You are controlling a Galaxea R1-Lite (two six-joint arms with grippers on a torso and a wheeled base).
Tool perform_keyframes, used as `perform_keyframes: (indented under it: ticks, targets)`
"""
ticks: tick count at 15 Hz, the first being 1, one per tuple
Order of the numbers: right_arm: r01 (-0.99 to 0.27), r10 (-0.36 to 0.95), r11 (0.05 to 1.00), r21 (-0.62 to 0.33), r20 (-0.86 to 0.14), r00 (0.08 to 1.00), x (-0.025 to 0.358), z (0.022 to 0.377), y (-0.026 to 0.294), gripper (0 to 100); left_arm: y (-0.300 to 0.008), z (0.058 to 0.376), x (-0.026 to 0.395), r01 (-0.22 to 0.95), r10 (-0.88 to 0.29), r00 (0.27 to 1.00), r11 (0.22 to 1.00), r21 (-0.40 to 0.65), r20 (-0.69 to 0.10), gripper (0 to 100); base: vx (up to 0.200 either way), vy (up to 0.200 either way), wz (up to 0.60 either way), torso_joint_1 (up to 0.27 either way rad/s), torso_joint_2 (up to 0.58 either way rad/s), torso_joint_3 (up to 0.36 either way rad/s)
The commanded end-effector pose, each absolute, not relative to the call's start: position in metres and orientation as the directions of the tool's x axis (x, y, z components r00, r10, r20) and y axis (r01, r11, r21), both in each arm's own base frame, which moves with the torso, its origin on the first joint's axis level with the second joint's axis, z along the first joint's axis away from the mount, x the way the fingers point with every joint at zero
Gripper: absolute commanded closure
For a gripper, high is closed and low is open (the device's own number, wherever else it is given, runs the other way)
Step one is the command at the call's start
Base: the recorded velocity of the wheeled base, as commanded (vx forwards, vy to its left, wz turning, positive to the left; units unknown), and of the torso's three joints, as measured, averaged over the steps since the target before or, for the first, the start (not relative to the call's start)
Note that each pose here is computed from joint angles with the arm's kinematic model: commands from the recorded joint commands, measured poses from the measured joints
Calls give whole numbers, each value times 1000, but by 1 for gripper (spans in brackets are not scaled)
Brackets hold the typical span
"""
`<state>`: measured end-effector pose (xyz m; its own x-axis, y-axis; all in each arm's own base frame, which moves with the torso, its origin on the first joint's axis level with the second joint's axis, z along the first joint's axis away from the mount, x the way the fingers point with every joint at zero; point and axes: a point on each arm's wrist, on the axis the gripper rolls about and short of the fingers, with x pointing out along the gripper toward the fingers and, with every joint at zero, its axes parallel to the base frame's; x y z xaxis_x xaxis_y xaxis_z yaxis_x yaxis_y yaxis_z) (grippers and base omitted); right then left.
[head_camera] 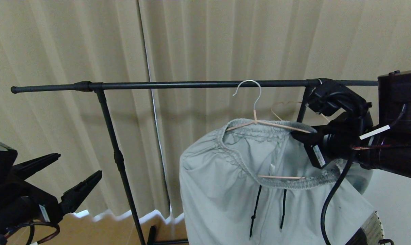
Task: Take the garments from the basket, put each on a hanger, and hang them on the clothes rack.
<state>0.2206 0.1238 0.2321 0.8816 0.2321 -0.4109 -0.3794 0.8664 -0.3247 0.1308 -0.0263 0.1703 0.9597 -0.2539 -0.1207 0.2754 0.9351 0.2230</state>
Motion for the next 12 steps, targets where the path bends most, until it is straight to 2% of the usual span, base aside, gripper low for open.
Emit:
perform_keyframes:
  ticks: [1, 4, 7, 9, 12]
  targets:
    - [-339, 195, 889, -308, -417, 888, 224, 234, 121, 100, -25, 173, 126, 270, -254, 962, 936, 225, -96, 0, 0, 0, 0, 0, 0, 0]
    - [-259, 112, 916, -307, -424, 899, 225, 234, 106, 100, -22, 176, 119, 249, -241, 969, 943, 220, -61, 0, 0, 0, 0, 0, 0, 0]
    - [-254, 99, 915, -314, -437, 894, 220, 233, 103, 100, -21, 180, 112, 241, -241, 970, 947, 214, -23, 0, 0, 0, 0, 0, 0, 0]
    - [-255, 98, 914, -314, -440, 893, 220, 232, 103, 100, -19, 188, 100, 228, -243, 969, 949, 219, 44, 0, 0, 0, 0, 0, 0, 0]
    - [-248, 93, 916, -314, -436, 895, 223, 234, 103, 100, -17, 194, 91, 217, -242, 966, 951, 220, 93, 0, 0, 0, 0, 0, 0, 0]
